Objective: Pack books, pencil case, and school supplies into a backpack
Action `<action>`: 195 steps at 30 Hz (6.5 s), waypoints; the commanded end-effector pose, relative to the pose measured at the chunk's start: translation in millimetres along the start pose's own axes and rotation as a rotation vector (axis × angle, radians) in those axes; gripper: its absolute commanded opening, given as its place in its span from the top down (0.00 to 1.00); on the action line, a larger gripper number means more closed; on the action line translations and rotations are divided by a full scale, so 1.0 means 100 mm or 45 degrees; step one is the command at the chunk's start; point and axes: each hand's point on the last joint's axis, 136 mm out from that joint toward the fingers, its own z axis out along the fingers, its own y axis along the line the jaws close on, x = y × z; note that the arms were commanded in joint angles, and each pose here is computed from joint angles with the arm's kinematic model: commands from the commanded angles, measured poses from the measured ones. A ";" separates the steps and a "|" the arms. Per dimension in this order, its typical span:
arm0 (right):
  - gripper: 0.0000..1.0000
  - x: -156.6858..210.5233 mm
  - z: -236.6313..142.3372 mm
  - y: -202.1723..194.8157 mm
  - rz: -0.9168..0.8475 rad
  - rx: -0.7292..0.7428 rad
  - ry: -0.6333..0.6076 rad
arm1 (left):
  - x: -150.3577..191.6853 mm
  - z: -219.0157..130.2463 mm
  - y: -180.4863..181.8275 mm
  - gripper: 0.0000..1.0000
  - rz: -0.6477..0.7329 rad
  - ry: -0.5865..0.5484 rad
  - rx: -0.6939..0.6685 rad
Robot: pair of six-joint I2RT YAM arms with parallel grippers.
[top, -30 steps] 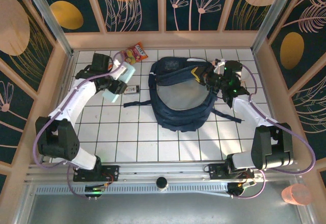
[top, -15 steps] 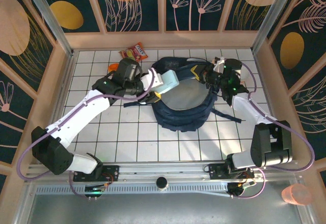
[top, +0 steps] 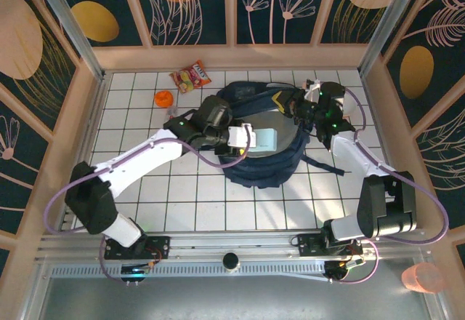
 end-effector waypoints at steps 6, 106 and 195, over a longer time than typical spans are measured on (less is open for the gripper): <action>0.91 0.01 -0.06 0.45 -0.151 -0.120 -0.013 | 0.02 0.40 0.66 0.44 0.187 0.127 -0.235; 0.94 0.09 -0.26 0.18 -0.191 0.001 -0.049 | 3.99 -0.22 1.13 0.20 -1.721 0.704 -0.732; 0.94 -0.01 -0.21 0.16 -0.175 -0.005 -0.046 | -0.25 -1.48 0.37 0.67 -0.212 -0.646 -0.209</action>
